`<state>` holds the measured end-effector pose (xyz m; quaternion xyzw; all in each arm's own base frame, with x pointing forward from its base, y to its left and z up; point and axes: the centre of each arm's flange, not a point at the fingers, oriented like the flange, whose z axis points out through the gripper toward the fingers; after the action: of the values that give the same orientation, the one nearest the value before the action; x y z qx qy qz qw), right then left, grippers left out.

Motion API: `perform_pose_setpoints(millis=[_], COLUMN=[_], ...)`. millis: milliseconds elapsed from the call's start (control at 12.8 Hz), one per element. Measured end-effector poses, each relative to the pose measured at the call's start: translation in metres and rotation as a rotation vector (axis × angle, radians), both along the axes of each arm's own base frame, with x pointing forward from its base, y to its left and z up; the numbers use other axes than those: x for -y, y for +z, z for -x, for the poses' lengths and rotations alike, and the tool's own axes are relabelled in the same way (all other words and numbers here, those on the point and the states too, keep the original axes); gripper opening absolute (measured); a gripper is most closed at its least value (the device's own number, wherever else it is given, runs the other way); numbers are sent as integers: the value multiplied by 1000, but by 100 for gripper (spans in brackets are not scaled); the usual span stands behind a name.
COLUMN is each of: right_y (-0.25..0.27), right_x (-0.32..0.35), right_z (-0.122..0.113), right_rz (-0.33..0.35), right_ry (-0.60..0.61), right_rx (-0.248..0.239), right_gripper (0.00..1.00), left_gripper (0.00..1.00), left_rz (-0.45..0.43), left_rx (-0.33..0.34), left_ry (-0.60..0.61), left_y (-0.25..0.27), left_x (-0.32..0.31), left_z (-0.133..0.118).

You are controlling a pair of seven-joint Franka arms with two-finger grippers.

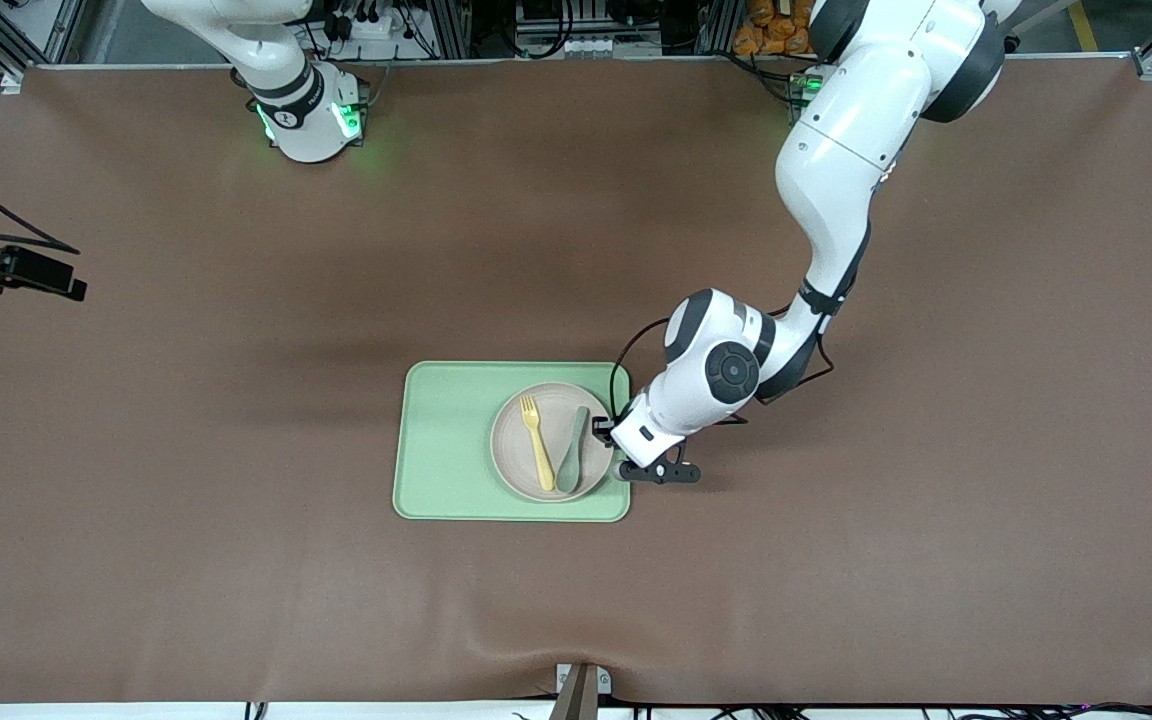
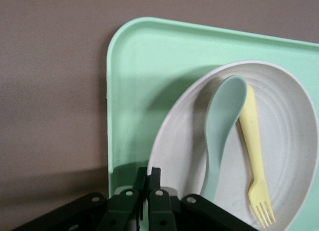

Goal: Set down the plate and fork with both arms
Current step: 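Release the plate and raise the left gripper while the right gripper approaches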

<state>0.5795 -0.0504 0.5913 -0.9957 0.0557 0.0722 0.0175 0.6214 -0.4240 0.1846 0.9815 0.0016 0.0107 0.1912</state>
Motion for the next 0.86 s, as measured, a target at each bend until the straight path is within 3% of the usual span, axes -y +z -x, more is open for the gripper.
perform_pose_setpoints(millis=[313,548,626,783,861], right_y=[-21,-39,-44,-56,-65], right_x=[-18,-55,-67,-88,-98], right_z=[-15,-30,-33,-41,-45], right_rz=[-3,-14,-47,-130,-141], right_ry=[31,86,96,101,111], right_rx=[-7,12,11,17,13], right_gripper=[100,100,100,100,100], left_gripper=[55,88,97,100,100], left_rz=[12,-24,-55,-120,-165], left_rx=[34,46,49,52,62], left_ry=[5,-18,-27,-25,-22], left_y=[19,74,106,187,224], left_x=[0,-15,-28,-72,-99], left_z=[-10,-24,-31,-40,-43])
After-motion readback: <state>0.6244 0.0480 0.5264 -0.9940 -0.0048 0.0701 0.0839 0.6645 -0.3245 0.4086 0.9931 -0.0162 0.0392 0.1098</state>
